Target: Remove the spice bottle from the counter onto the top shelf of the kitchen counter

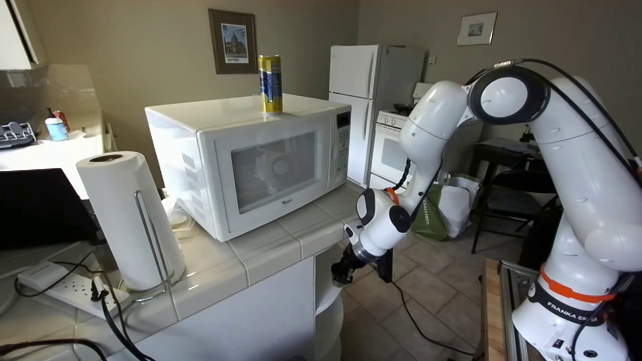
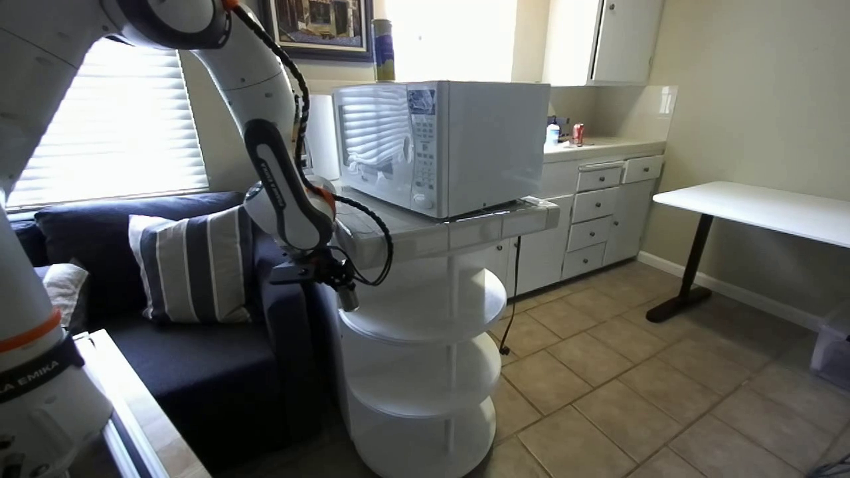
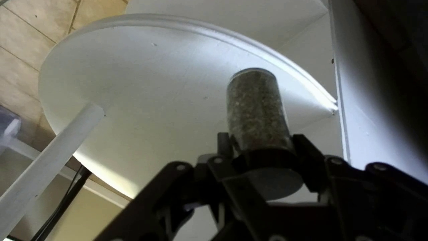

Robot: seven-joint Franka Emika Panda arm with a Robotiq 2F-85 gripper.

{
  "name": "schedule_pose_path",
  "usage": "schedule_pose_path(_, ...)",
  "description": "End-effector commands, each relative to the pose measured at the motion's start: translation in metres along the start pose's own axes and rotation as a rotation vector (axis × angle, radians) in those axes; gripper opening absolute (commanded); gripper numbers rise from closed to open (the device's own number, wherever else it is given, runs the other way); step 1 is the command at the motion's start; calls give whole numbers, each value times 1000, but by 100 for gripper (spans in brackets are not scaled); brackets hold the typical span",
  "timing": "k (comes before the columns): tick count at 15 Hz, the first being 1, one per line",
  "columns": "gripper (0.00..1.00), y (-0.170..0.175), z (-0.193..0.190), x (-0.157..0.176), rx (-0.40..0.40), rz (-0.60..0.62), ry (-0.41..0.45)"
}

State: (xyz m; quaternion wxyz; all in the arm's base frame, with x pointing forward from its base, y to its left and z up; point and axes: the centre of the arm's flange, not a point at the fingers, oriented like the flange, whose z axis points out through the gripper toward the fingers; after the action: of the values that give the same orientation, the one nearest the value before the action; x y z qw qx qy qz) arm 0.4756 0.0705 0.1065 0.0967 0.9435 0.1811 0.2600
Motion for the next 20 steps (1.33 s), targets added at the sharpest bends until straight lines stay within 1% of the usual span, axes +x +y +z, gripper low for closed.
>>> schedule_pose_path(1,49,0,0,0,0,0,0)
schedule_pose_path(3,49,0,0,0,0,0,1)
schedule_pose_path(4,24,0,0,0,0,0,1)
schedule_pose_path(8,24,-1,13,-16,2,-68,31)
schedule_pose_path(13,24,3,35,-43,-33,-187,97)
schedule_pose_path(20,24,-21,48,-38,-74,-308,158)
